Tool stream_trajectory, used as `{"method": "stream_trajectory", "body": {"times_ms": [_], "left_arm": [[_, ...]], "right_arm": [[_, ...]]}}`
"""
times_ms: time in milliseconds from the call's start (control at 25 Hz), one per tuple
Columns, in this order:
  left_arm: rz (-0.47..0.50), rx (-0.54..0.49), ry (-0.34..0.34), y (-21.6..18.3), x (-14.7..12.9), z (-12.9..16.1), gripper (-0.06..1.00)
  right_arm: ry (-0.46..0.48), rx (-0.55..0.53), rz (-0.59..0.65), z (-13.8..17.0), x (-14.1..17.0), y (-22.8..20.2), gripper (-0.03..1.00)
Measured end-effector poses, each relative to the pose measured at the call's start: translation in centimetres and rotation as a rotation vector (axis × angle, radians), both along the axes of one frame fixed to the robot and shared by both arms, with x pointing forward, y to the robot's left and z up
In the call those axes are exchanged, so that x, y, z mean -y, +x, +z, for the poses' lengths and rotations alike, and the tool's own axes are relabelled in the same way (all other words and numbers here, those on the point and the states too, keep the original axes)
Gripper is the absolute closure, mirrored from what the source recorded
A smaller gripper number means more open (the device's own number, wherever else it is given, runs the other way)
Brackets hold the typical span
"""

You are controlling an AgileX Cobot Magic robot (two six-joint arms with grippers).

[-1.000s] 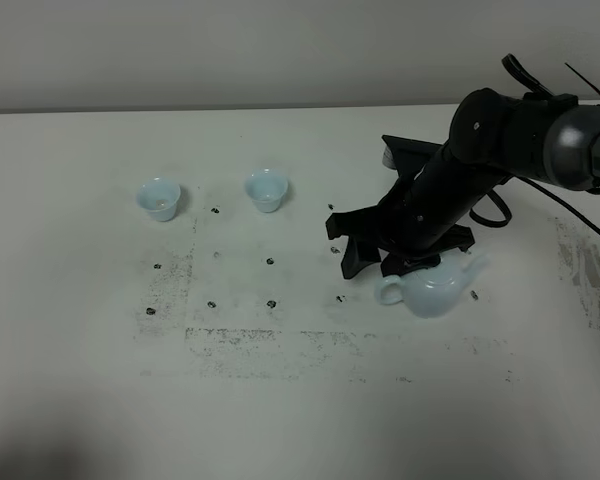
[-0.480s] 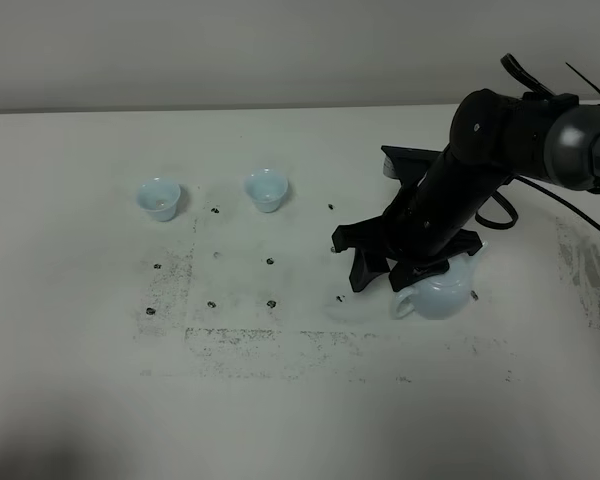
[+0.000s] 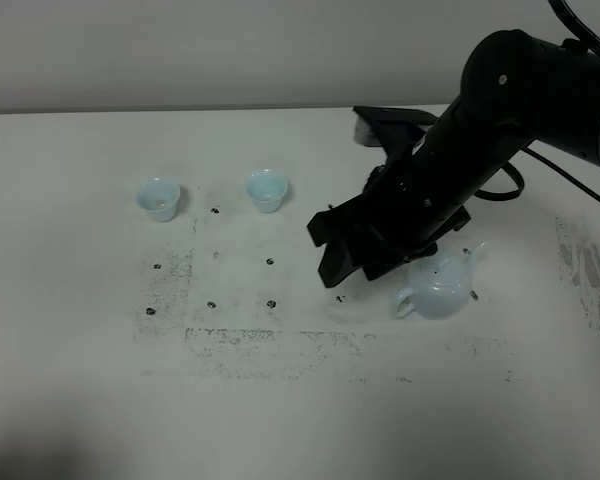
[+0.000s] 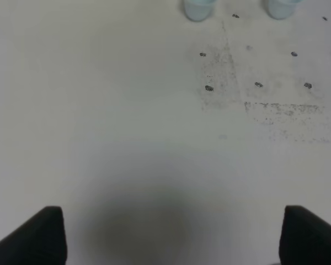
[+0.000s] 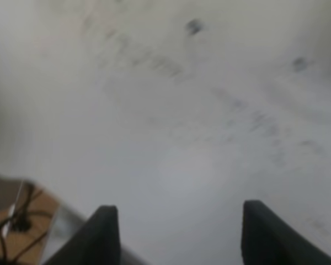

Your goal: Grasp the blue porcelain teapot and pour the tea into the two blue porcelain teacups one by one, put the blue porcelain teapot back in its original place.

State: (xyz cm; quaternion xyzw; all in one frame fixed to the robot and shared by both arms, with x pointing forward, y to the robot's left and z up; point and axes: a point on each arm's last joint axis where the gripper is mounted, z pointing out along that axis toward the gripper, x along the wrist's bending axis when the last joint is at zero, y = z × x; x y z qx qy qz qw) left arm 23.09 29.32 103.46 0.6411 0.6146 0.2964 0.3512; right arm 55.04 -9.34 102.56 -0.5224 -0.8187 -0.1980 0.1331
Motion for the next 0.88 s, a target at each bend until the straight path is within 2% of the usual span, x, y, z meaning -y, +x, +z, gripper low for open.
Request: {"method": "stream_trajectory", "body": {"times_ms": [160,240,320,440,560,720,880], "left_arm": [[0.000,0.000,0.000,0.0,0.0,0.0,0.20],[0.000,0.000,0.000,0.0,0.0,0.0,0.20],[0.000,0.000,0.000,0.0,0.0,0.0,0.20],[0.000,0.000,0.000,0.0,0.0,0.0,0.20],[0.000,0.000,0.000,0.0,0.0,0.0,0.20],[0.000,0.000,0.000,0.0,0.0,0.0,0.20],[0.000,0.000,0.000,0.0,0.0,0.0,0.20]], "right_arm": [[-0.015,0.023,0.032,0.8,-1.4,-1.5,0.50],[-0.044,0.051,-0.023,0.0,-1.3,-1.3,0.51],[-0.058,0.092,-0.129,-1.6,-1.0,-1.0,0.53],[-0.036,0.144,-0.279,-4.0,-0.5,-0.8,0.56],[0.000,0.127,-0.396,-5.0,-0.3,-0.7,0.60],[0.032,0.164,-0.478,-5.0,0.4,0.3,0.63],[0.008,0.130,-0.539,-6.2,1.7,1.3,0.64]]}}
